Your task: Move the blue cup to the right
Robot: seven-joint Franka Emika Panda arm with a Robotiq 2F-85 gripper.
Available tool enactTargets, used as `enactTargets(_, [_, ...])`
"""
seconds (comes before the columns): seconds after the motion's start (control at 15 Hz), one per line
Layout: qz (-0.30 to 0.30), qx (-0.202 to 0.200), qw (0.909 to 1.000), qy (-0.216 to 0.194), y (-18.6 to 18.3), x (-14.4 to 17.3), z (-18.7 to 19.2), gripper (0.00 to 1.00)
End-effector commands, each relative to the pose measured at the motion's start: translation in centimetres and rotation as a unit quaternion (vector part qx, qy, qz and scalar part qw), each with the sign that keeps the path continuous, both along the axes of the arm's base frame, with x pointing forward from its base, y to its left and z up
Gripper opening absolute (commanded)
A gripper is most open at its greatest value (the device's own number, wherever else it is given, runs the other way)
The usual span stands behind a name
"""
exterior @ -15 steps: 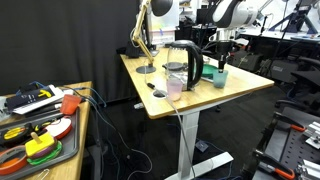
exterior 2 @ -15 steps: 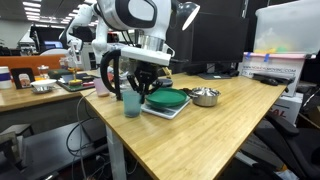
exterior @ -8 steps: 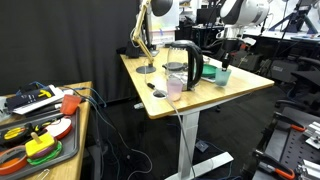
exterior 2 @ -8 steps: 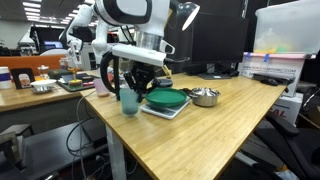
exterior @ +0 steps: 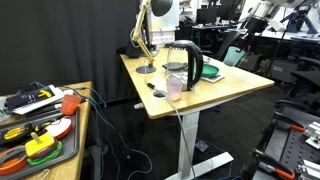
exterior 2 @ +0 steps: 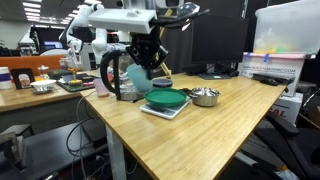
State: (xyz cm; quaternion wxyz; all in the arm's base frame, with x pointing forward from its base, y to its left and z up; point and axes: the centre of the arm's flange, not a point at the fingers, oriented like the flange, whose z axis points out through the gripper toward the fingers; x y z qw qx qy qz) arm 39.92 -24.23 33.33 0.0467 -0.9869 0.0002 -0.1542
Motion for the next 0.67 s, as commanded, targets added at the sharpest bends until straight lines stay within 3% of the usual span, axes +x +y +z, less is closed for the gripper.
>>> enactTargets(0.0, [-0.1, -0.019, 0.9946, -0.019, -0.7, -2.1, 2.7, 0.01])
enactTargets(0.13, [-0.143, -0.004, 0.9895, -0.019, -1.8, -2.0, 3.6, 0.01])
enactTargets(0.6, [-0.255, 0.122, 0.9588, 0.027, -3.7, -2.3, 1.7, 0.01])
